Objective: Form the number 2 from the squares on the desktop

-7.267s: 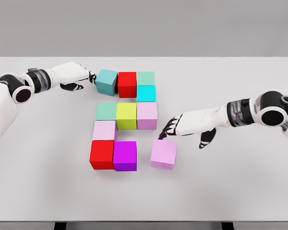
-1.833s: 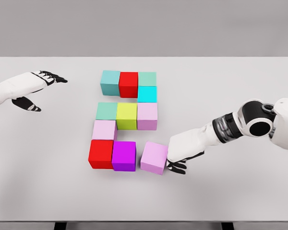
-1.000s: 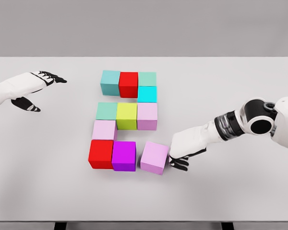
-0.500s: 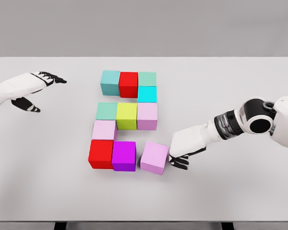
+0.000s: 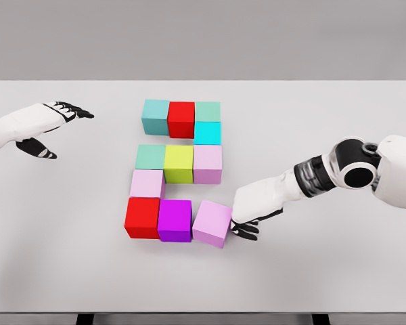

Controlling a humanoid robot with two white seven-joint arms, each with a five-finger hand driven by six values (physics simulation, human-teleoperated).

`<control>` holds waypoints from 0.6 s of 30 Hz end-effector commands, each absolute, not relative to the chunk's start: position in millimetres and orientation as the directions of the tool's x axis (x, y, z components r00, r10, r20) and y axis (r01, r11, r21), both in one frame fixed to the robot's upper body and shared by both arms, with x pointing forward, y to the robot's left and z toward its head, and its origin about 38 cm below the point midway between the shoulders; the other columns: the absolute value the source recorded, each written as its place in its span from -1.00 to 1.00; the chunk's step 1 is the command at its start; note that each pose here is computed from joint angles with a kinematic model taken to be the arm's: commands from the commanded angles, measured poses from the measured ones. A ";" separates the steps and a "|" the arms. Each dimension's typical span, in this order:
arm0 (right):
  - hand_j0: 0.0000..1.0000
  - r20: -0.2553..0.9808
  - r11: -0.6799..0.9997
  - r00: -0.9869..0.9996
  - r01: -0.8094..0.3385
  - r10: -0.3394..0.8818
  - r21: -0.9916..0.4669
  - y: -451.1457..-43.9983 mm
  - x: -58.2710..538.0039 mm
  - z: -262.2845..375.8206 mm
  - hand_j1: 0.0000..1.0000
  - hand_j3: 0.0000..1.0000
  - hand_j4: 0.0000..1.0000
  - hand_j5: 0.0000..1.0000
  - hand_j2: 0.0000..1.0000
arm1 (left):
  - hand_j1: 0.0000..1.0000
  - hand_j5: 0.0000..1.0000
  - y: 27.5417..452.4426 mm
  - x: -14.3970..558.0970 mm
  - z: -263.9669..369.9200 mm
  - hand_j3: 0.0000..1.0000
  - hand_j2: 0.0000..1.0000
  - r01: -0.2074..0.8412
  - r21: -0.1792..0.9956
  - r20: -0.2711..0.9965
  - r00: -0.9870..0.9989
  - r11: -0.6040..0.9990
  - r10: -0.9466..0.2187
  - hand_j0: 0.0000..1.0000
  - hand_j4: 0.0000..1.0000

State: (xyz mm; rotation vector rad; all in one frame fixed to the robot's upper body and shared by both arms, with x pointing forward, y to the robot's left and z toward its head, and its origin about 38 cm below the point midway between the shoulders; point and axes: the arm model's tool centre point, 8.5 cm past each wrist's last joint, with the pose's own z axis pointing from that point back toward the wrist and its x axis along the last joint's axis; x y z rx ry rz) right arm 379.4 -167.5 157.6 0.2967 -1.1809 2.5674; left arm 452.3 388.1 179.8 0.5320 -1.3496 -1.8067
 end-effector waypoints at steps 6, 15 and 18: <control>-0.73 0.310 -0.613 -0.932 -0.357 0.187 -0.705 -168.2 380.3 158.5 -0.73 -0.73 -0.73 -0.73 -0.73 | 1.00 1.00 389.1 452.4 181.2 1.00 1.00 0.347 0.932 0.130 -0.587 -0.103 -0.799 1.00 1.00; -0.73 0.301 -0.611 -0.927 -0.373 0.223 -0.698 -175.5 390.0 157.6 -0.73 -0.73 -0.73 -0.73 -0.73 | 1.00 1.00 389.5 452.3 181.3 1.00 1.00 0.345 0.933 0.132 -0.586 -0.099 -0.800 1.00 1.00; -0.73 0.301 -0.611 -0.927 -0.373 0.223 -0.698 -175.5 390.0 157.6 -0.73 -0.73 -0.73 -0.73 -0.73 | 1.00 1.00 389.5 452.7 182.0 1.00 1.00 0.344 0.934 0.131 -0.586 -0.099 -0.800 1.00 1.00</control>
